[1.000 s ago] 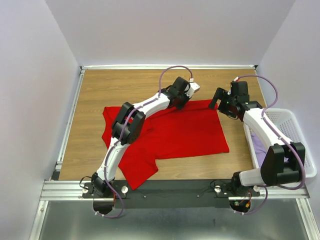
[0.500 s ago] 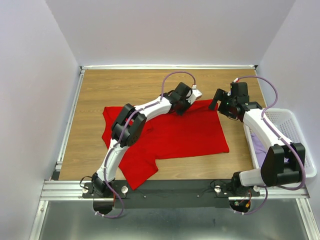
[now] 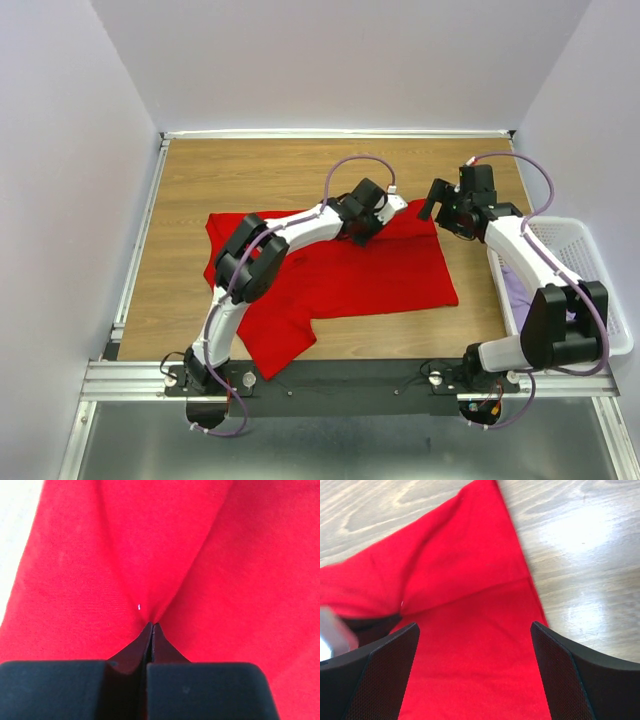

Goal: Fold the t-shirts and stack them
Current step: Fold the tshirt

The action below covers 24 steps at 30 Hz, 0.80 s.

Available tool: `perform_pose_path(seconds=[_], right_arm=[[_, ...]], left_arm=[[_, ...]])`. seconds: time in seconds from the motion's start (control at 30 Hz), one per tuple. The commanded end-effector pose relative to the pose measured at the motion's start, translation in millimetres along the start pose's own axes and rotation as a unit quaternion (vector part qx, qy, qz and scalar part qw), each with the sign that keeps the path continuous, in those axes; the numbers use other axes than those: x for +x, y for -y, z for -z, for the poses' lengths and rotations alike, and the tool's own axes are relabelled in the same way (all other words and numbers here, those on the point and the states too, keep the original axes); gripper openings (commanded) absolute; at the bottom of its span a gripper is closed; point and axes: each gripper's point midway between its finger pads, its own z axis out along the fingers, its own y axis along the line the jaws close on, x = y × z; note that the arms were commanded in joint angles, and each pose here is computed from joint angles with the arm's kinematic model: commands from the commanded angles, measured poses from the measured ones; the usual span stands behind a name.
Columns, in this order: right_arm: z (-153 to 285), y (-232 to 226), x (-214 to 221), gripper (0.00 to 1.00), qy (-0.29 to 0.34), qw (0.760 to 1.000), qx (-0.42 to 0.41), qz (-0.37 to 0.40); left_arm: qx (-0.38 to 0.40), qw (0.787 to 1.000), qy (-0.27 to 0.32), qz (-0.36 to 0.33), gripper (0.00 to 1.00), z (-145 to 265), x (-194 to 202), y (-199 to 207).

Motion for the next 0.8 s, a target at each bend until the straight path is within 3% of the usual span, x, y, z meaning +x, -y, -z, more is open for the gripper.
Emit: perform_pose_path(seconds=[0.0, 0.27, 0.37, 0.53, 0.7, 0.77], right_arm=[[-11, 5, -7, 0.98, 0.001, 1.000, 0.027, -0.008], [-41, 0, -5, 0.94, -0.017, 0.999, 0.021, -0.026], [-55, -1, -11, 0.88, -0.017, 0.999, 0.023, -0.023], [-76, -19, -13, 0.71, -0.036, 0.999, -0.026, -0.012], [-96, -35, -18, 0.51, -0.042, 0.997, -0.061, -0.016], [-106, -34, -15, 0.49, -0.047, 0.997, -0.061, -0.017]], left_arm=[[0.021, 0.999, 0.031, 0.002, 0.06, 24, -15, 21], [-0.027, 0.995, 0.079, 0.051, 0.19, 67, -31, 3], [-0.058, 0.985, 0.102, 0.125, 0.21, 91, -26, -27], [-0.117, 0.955, 0.109, 0.251, 0.22, 128, 25, -95], [-0.221, 0.897, 0.074, 0.375, 0.22, 166, 126, -174], [-0.238, 0.879, 0.063, 0.409, 0.22, 172, 154, -187]])
